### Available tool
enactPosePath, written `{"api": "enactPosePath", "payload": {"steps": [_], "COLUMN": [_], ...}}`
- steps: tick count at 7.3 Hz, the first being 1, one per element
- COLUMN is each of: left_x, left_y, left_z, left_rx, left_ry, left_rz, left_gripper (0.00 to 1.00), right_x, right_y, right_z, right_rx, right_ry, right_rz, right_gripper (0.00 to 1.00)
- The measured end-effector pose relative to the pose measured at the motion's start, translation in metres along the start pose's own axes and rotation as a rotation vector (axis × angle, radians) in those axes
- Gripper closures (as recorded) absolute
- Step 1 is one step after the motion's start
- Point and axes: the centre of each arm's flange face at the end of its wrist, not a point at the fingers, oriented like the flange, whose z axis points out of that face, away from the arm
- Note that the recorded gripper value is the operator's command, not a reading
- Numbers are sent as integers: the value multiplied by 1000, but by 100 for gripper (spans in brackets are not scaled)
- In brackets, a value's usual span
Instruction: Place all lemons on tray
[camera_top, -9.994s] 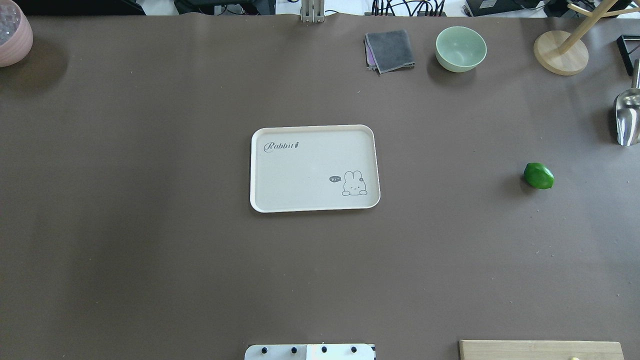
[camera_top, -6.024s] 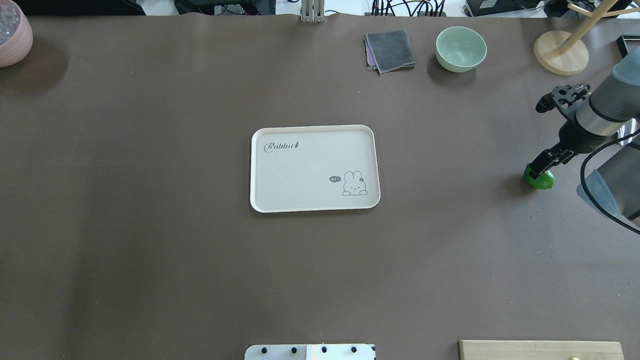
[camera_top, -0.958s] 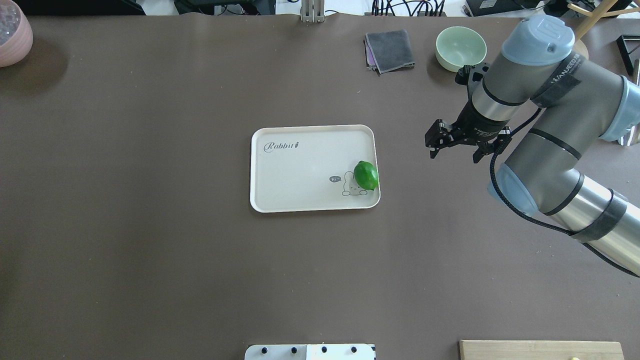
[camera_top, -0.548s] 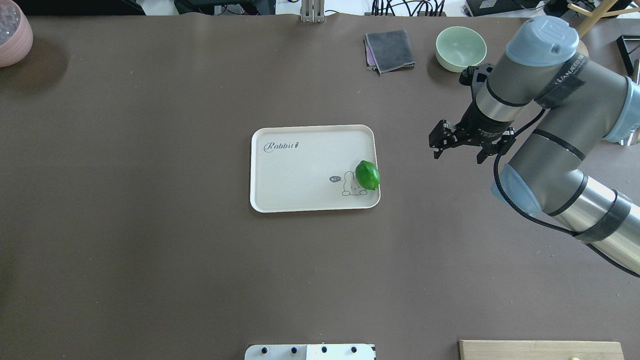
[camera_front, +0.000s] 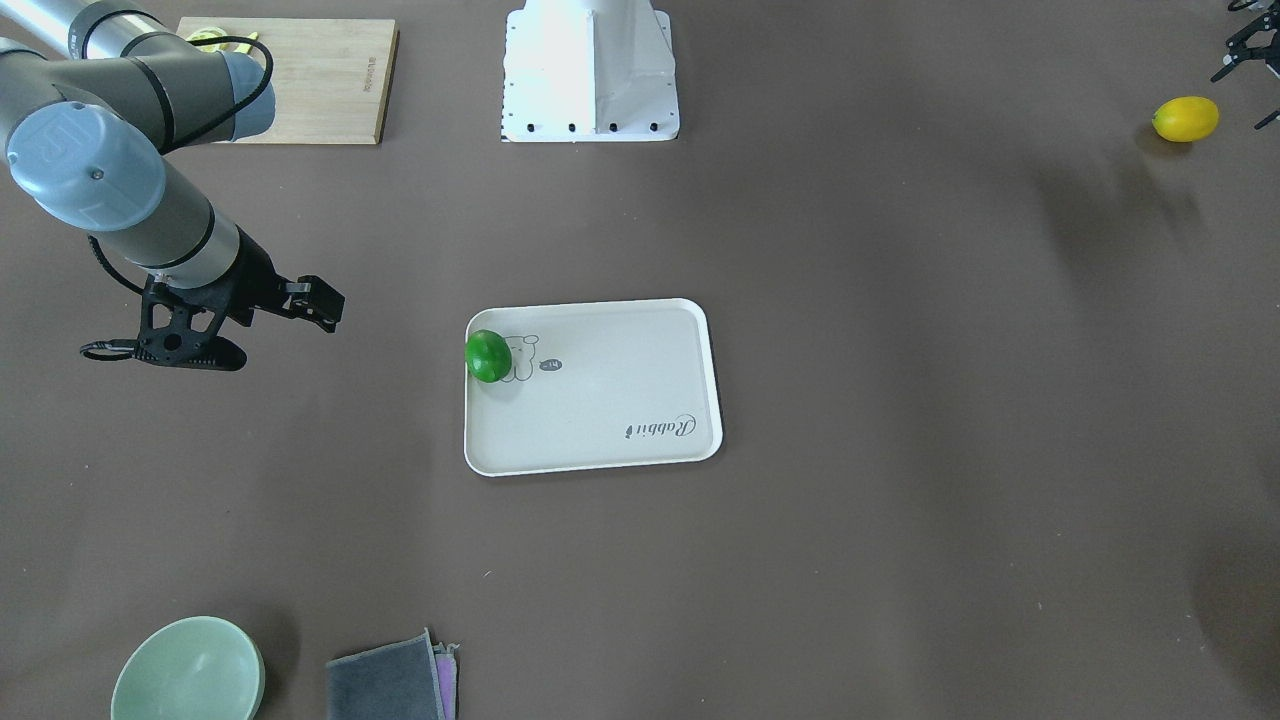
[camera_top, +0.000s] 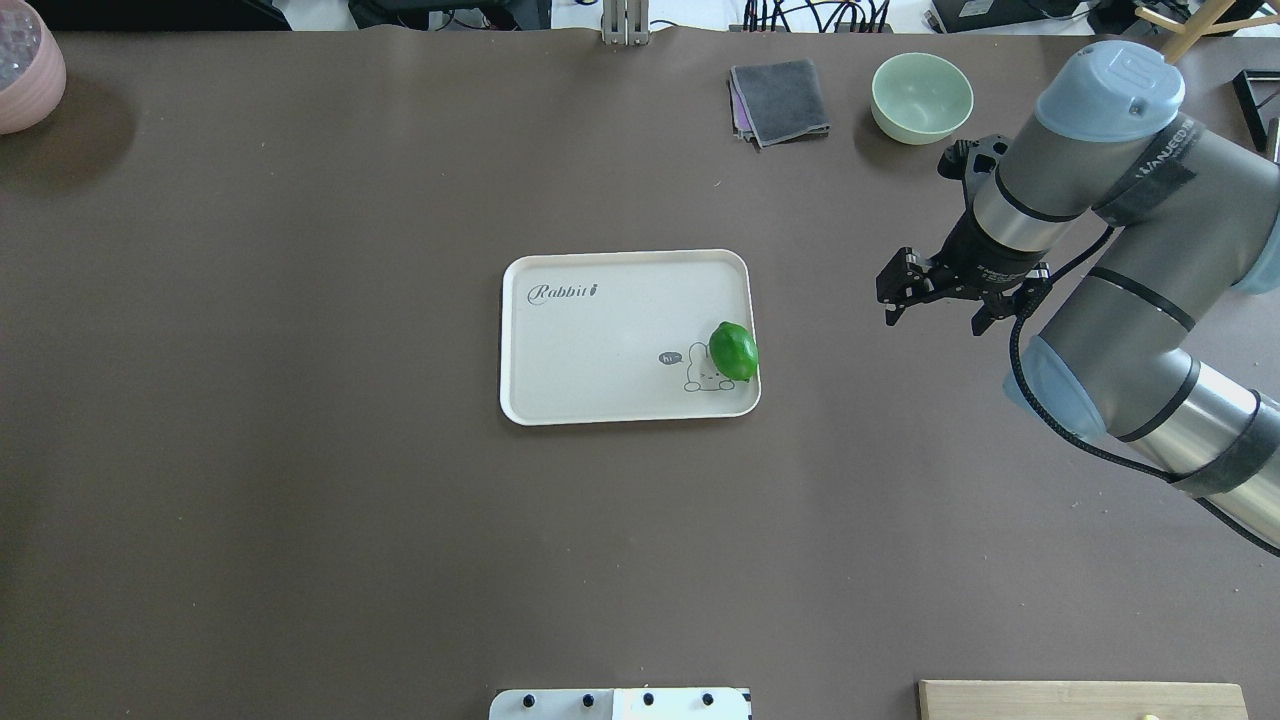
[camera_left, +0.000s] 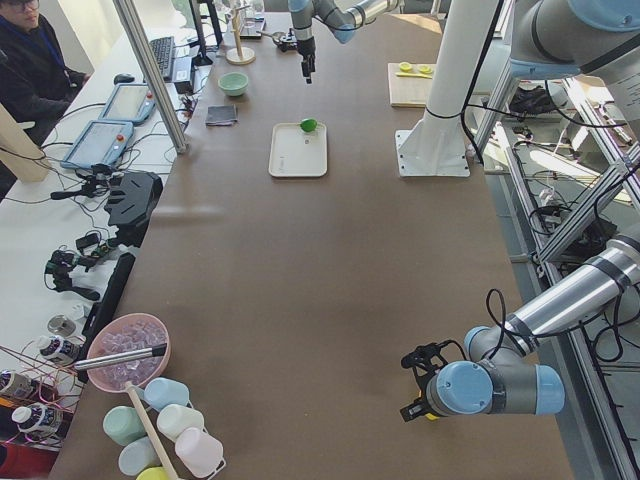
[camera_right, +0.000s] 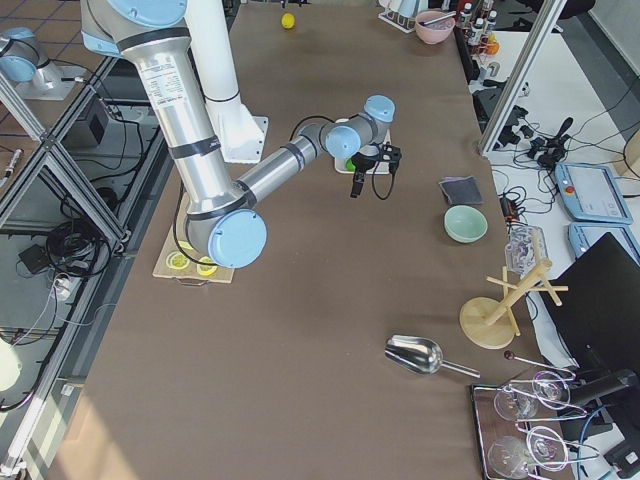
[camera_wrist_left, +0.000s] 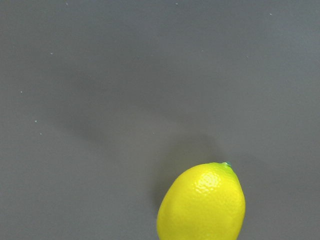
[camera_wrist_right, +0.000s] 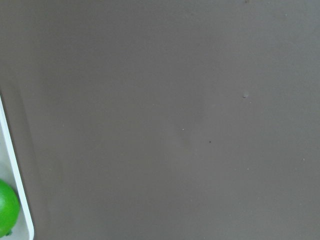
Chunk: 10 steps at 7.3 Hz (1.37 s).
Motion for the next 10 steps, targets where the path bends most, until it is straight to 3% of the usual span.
{"api": "enactPosePath", "payload": {"steps": [3,6,8,10], "left_x": [-12,-29,-35,-34], "left_y": [-14,-54,-74,-88], "left_z": [4,-13,-24,-33], "left_rx": [113,191,217,212], "left_ry": [63,94,136,191], "left_rz": [-125,-349,-634,-1018], "left_gripper": [1,1,1,1], "right_x": [1,0,2,1], "right_y": [0,-1,-2,-2], "right_z": [0,-6,-9,-11], "right_rx": [0,0,2,5], "right_ry": [1,-12,-16,-18], "right_rz": [2,3,6,7], "right_gripper": [0,0,0,0]}}
